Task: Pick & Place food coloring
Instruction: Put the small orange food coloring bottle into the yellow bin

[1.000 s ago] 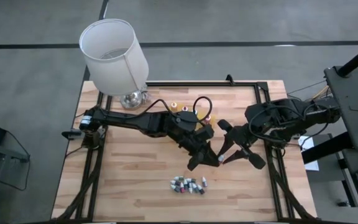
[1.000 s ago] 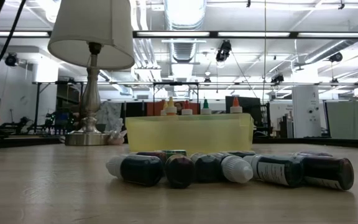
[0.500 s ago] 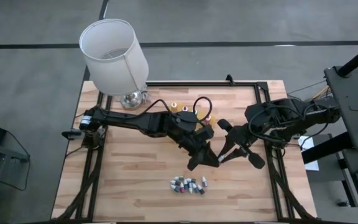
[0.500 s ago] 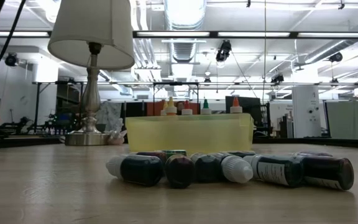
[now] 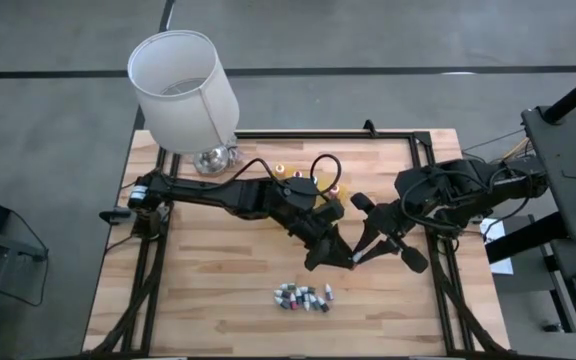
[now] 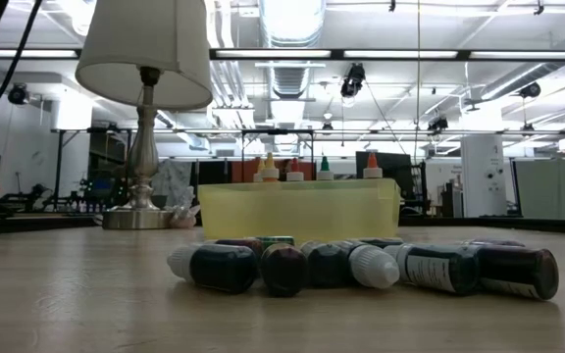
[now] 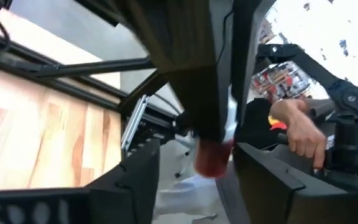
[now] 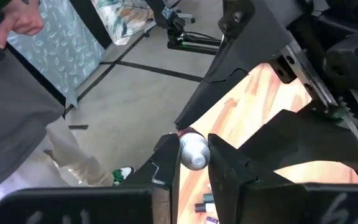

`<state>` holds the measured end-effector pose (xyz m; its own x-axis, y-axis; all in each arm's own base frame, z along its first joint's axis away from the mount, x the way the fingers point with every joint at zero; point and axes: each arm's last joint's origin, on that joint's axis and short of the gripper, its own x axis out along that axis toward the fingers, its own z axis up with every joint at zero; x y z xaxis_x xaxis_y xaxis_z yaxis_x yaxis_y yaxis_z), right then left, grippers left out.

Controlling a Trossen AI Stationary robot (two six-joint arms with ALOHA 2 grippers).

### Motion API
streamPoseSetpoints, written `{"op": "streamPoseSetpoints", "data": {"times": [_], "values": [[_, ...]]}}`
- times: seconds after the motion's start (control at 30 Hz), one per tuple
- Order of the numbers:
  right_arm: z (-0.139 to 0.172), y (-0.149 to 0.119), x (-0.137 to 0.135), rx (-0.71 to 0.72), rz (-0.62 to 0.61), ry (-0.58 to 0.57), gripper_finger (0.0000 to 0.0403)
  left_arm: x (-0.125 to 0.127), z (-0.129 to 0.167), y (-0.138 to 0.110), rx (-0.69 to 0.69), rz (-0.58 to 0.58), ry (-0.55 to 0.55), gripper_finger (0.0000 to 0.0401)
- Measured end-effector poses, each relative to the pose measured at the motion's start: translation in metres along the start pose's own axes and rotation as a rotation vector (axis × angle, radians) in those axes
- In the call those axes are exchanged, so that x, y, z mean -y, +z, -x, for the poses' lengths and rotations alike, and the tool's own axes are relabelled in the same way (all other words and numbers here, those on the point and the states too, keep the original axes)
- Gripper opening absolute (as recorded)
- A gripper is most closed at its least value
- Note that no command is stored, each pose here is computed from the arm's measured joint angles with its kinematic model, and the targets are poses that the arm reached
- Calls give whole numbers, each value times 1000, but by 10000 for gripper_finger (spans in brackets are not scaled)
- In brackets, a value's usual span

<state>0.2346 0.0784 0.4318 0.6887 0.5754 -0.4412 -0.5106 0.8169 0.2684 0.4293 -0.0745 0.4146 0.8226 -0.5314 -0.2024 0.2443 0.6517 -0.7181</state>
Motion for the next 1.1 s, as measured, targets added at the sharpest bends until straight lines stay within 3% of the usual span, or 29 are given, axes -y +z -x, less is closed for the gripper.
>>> {"op": "streamPoseSetpoints", "data": {"times": [0.13, 0.37, 0.73, 0.93, 1.1], "values": [[0, 0, 0, -1, -14, -1, 53, -6, 2, -6, -92, -21, 14, 199], [0, -2, 0, -17, -56, -6, 53, -3, 9, -12, -162, -83, 43, 204], [0, -6, 3, -55, -92, -70, 54, 26, 46, -10, -93, -207, 162, 204], [-1, -8, 6, -55, -94, -152, 54, 42, 64, -21, -100, -231, 295, 204], [-6, -13, 10, -69, -99, -192, 54, 55, 70, -30, -58, -300, 332, 204]]}}
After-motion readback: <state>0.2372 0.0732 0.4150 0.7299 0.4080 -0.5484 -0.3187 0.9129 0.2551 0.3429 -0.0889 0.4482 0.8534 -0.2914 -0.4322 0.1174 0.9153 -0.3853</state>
